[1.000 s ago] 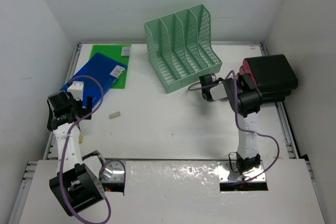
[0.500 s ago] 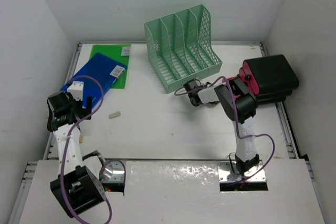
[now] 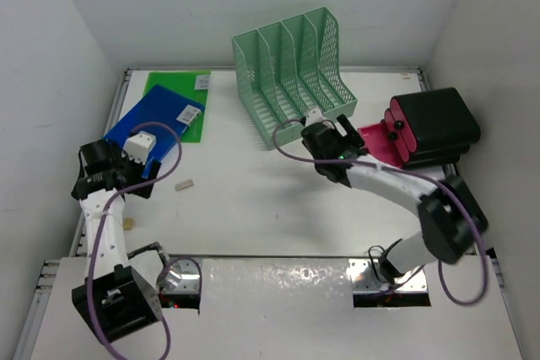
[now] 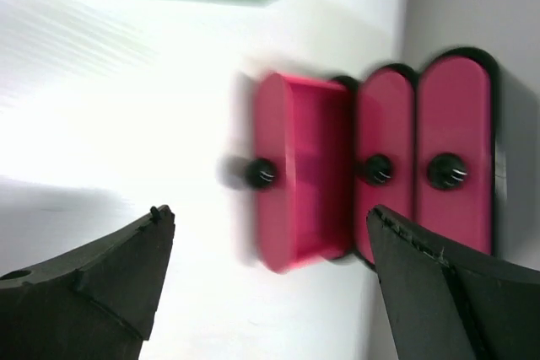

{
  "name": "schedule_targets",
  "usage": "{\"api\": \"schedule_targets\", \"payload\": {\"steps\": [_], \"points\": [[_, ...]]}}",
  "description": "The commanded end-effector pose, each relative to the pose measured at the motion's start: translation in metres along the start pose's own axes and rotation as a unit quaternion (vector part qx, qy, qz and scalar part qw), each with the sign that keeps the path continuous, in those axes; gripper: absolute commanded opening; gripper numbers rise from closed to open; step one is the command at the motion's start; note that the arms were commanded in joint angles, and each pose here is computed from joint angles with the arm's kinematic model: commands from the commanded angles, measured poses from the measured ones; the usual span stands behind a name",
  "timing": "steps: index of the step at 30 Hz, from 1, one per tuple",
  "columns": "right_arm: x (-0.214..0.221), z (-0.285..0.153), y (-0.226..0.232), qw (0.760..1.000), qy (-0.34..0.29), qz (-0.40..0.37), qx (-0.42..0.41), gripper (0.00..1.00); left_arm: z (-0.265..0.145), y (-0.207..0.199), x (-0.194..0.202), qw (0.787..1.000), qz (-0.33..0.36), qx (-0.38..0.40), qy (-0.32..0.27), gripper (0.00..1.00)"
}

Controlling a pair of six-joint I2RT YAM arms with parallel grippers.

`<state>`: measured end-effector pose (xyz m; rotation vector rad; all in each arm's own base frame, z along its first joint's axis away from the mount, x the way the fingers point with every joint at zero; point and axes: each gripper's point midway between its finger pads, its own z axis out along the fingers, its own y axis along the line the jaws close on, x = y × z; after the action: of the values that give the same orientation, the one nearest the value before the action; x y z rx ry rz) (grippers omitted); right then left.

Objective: Organize the desk

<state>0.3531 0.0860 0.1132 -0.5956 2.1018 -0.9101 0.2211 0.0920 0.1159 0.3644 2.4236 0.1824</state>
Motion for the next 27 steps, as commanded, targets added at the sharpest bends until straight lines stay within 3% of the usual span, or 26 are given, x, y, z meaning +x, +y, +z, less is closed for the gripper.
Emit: {"api": "schedule_targets", "payload": {"steps": [1,4,6,9,15,23,27], "points": [[-0.014,-0.027,0.032,0.977,-0.097,0.104,-0.156,0.91,-0.001,-0.02,-0.019,0.995,0.088,0.041,-0.011,0.84],[-0.043,-0.067,0.048,0.927,-0.203,0.155,-0.274,0.9,0.026,-0.05,-0.027,0.978,0.2,0.058,-0.01,0.85],[-0.045,-0.092,0.065,0.893,-0.236,0.165,-0.347,0.89,0.044,-0.064,-0.019,0.963,0.26,0.072,0.002,0.84],[-0.044,-0.109,0.078,0.866,-0.249,0.172,-0.398,0.86,0.06,-0.072,-0.016,0.948,0.302,0.102,0.004,0.79],[-0.033,-0.114,0.086,0.861,-0.239,0.173,-0.415,0.84,0.089,-0.071,-0.024,0.944,0.311,0.11,0.009,0.77],[-0.034,-0.115,0.091,0.859,-0.234,0.169,-0.424,0.83,0.109,-0.097,-0.024,0.937,0.299,0.18,-0.007,0.78],[-0.035,-0.115,0.092,0.859,-0.232,0.168,-0.425,0.82,0.127,-0.093,-0.021,0.94,0.299,0.165,-0.004,0.76]]}}
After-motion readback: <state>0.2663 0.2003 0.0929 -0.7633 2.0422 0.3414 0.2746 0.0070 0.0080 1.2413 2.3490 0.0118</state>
